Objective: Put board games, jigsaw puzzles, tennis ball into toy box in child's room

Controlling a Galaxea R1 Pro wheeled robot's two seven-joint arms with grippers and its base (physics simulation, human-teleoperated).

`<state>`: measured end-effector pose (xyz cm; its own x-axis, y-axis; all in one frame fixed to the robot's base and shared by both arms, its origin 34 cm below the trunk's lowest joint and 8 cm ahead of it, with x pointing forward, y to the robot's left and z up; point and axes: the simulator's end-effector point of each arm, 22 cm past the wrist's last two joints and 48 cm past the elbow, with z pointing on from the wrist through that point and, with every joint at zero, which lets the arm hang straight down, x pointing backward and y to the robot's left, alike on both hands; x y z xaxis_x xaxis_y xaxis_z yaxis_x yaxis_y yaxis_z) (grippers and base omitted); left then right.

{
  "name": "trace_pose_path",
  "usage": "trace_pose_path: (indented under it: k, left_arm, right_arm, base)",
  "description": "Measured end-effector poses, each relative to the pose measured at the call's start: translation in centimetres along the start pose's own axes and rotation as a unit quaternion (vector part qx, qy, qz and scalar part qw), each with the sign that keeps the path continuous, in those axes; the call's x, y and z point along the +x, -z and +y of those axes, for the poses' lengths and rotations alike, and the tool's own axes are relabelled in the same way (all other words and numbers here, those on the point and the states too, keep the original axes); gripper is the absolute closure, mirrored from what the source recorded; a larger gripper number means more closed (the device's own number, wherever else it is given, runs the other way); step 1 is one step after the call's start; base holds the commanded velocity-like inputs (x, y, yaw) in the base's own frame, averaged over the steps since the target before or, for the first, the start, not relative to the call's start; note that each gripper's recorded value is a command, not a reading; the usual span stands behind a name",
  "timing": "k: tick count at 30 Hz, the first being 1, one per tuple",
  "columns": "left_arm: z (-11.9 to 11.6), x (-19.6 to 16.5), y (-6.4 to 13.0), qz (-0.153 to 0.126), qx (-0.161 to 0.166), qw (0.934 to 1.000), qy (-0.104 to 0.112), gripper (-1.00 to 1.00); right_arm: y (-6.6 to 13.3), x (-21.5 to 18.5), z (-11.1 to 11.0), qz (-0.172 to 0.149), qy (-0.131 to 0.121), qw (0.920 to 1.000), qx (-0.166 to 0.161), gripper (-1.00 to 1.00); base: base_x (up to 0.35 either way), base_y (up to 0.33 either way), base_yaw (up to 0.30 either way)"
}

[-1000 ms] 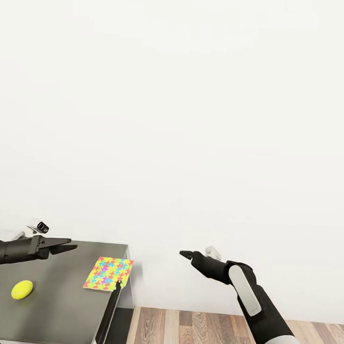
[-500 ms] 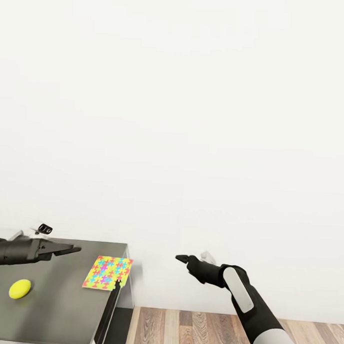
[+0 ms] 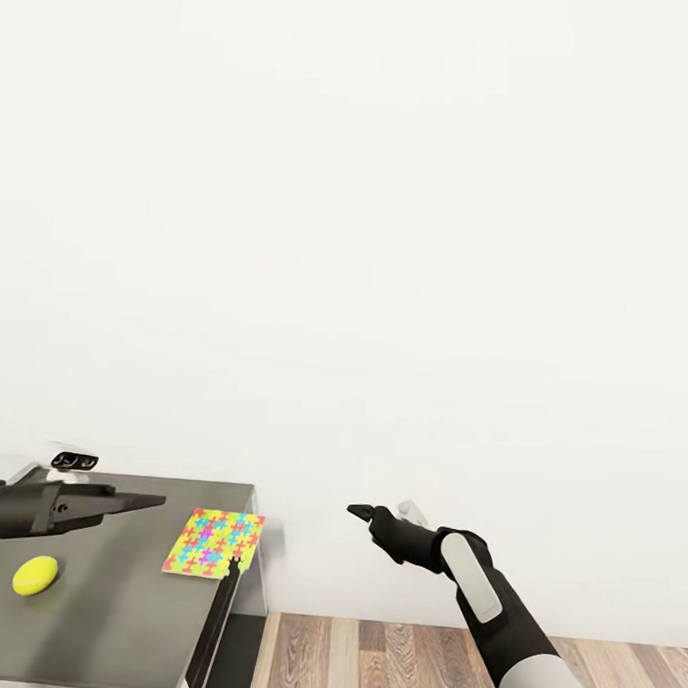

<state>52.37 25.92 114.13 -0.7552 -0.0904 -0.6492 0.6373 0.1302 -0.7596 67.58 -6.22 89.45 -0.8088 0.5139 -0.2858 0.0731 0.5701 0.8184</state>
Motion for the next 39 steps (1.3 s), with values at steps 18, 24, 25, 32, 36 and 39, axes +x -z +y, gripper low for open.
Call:
trace_pose_path:
  k: [18, 24, 25, 32, 36, 39]
  left_arm:
    - [0.3, -1.3, 1.6, -0.035, -0.006, 0.9985, -0.04, -1.0]
    - [0.2, -2.0, 2.5, -0.057, -0.009, 0.9966, -0.058, -1.0]
    - [0.3, -2.0, 2.5, -0.058, -0.009, 0.9965, -0.059, -1.0]
    - [1.0, -1.7, 2.8, -0.064, -0.011, 0.9959, -0.063, -1.0]
    - [1.4, -1.4, 2.8, -0.064, -0.011, 0.9958, -0.064, -1.0]
    - [1.7, -1.2, 2.8, -0.064, -0.012, 0.9958, -0.064, -1.0]
  right_arm:
    - [-3.8, 2.3, -1.4, 0.018, -0.124, 0.9915, -0.035, -1.0]
    - [-5.0, 2.9, -1.1, 0.015, -0.131, 0.9905, -0.041, -1.0]
    - [-5.1, 2.9, -1.1, 0.014, -0.131, 0.9904, -0.041, -1.0]
    - [-6.2, 4.2, -0.9, 0.025, -0.125, 0.9907, -0.046, -1.0]
    - [-6.8, 5.4, -0.7, 0.042, -0.11, 0.9919, -0.047, -1.0]
    - [-7.2, 6.4, -0.4, 0.061, -0.1, 0.9919, -0.05, -1.0]
  base:
    - [0.0, 0.0, 0.0]
    - [0.0, 0.0, 0.0]
    - [0.0, 0.0, 0.0]
    - [0.0, 0.0, 0.0]
    - [0.0, 0.0, 0.0]
    - [0.0, 0.0, 0.0]
